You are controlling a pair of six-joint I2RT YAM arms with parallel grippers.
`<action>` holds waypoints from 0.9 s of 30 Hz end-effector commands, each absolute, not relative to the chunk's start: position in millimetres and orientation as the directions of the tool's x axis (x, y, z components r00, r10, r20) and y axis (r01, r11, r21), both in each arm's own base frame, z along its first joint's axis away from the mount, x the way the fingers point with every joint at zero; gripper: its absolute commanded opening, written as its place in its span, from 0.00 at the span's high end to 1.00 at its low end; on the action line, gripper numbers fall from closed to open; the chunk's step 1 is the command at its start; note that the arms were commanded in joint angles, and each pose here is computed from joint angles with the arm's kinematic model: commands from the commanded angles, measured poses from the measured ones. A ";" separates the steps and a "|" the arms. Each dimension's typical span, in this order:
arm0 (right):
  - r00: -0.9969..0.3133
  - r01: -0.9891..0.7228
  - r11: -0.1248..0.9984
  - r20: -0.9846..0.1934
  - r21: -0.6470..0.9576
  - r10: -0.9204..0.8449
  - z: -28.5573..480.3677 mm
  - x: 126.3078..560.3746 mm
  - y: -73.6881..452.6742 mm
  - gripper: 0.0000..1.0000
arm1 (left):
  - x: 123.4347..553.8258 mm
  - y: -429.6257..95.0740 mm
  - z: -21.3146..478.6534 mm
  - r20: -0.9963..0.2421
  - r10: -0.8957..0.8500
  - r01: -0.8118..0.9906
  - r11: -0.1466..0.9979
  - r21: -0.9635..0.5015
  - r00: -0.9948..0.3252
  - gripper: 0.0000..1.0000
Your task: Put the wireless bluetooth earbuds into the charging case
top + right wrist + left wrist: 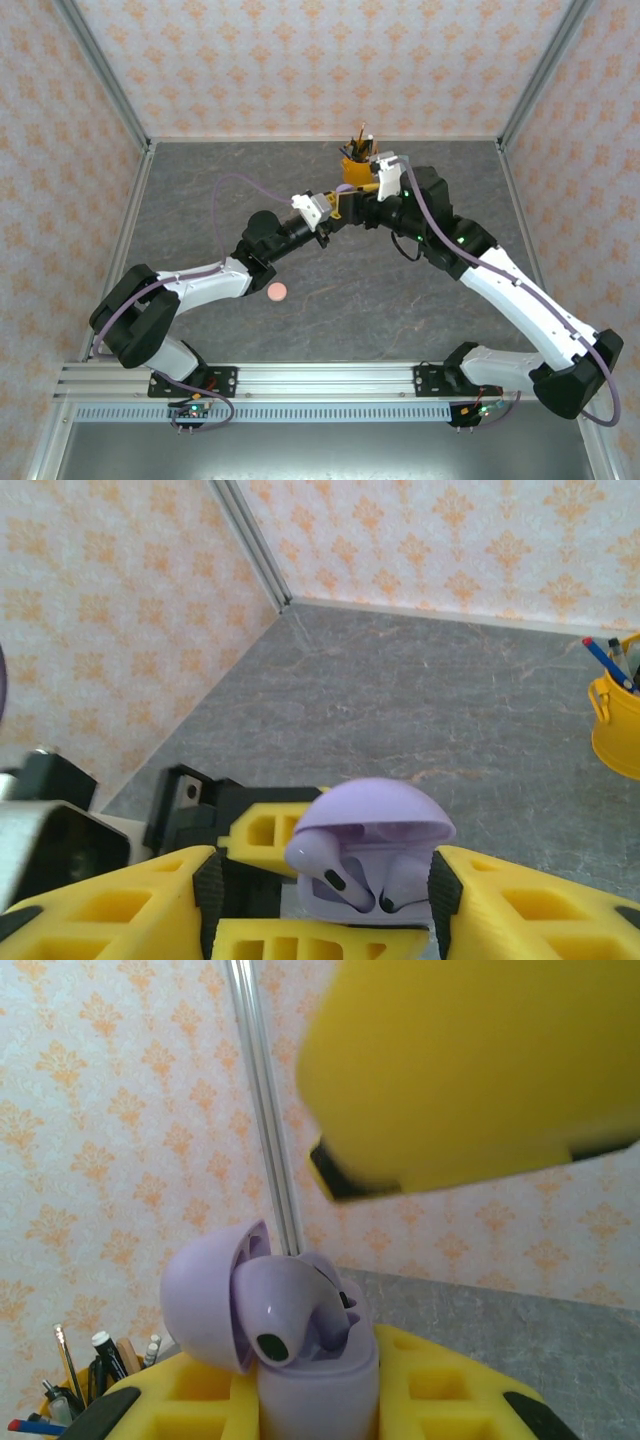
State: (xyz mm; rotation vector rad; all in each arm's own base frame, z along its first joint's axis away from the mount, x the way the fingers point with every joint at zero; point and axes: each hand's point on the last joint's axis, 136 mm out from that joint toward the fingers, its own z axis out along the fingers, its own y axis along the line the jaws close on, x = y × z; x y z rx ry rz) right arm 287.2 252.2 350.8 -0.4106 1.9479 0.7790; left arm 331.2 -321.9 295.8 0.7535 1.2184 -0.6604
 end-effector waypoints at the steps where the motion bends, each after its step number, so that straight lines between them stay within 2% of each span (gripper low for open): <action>1: -0.450 -0.574 0.732 -0.888 0.367 0.093 381.8 285.2 247.6 0.40 | 329.2 -323.4 314.2 -0.959 -0.103 0.788 0.597 0.151 0.262 1.00; 8: -0.459 -0.530 0.744 -0.875 0.406 0.151 391.0 285.8 239.7 0.40 | 328.9 -322.6 312.8 -0.959 -0.102 0.786 0.600 0.151 0.263 1.00; 13: -0.514 -0.504 0.739 -0.843 0.447 0.160 381.2 286.6 243.0 0.46 | 328.9 -322.5 311.9 -0.960 -0.101 0.786 0.599 0.152 0.262 1.00; 20: -0.583 -0.482 0.736 -0.801 0.475 0.136 363.9 286.7 250.1 0.74 | 329.1 -323.4 311.2 -0.961 -0.099 0.788 0.597 0.149 0.257 1.00; 22: -0.587 -0.486 0.726 -0.797 0.487 0.141 364.1 285.8 252.1 0.77 | 329.1 -323.7 309.9 -0.962 -0.097 0.790 0.595 0.149 0.254 1.00; 27: -0.604 -0.519 0.669 -0.782 0.533 0.155 372.9 278.8 262.3 0.79 | 329.8 -324.6 309.0 -0.963 -0.095 0.791 0.594 0.148 0.252 1.00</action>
